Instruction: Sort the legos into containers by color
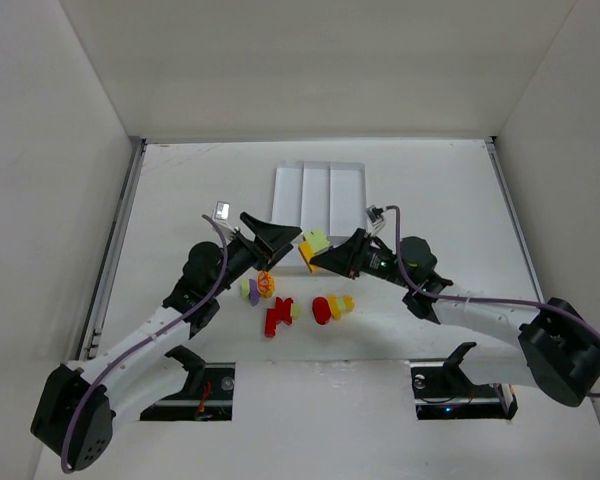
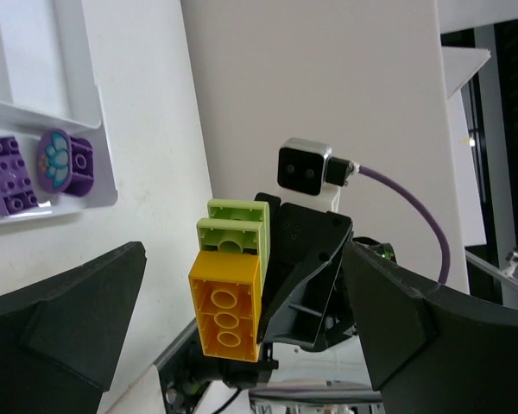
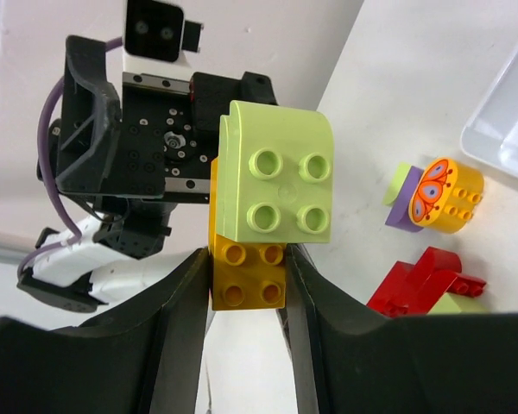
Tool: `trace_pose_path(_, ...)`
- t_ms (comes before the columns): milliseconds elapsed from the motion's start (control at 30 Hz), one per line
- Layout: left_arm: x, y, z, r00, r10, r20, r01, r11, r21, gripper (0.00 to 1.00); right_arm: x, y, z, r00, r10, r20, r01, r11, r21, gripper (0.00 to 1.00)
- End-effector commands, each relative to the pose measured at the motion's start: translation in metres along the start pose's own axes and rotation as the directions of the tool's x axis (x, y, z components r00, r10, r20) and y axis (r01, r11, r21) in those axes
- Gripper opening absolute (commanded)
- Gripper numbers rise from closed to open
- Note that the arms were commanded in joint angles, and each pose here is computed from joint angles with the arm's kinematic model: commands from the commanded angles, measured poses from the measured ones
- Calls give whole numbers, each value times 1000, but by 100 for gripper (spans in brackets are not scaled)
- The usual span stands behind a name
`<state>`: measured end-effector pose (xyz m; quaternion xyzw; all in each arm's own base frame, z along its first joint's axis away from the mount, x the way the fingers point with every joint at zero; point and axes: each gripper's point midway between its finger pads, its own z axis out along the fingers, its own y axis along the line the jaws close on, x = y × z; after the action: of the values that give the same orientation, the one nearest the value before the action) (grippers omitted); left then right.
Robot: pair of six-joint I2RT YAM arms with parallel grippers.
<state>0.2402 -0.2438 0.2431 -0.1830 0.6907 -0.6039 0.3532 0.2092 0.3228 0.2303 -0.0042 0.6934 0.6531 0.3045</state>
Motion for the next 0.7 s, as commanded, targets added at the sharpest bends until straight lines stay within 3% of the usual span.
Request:
trace_pose_path(0, -13, -6, -3, 996, 55, 65, -57, 998, 27, 96, -14, 18, -3, 998, -31, 48, 34, 997, -67, 39)
trace_pose_path(67, -10, -4, -2, 996, 65, 66, -67, 997, 24, 86, -17, 16, -3, 998, -27, 53, 30, 998, -61, 40)
trace_pose_path(167, 1, -1, 1, 997, 75, 37, -76, 997, 28, 79, -19, 15, -2, 998, -22, 56, 25, 998, -57, 40)
trace_pose_path(367, 13, 2, 8, 993, 115, 24, -115, 993, 26, 78, -19, 12, 1, 999, -3, 51, 6, 999, -52, 40)
trace_pose_path(667, 12, -1, 15, 979, 190, 74, -192, 981, 19, 66, -17, 10, 4, 999, 22, 40, -20, 998, -51, 40)
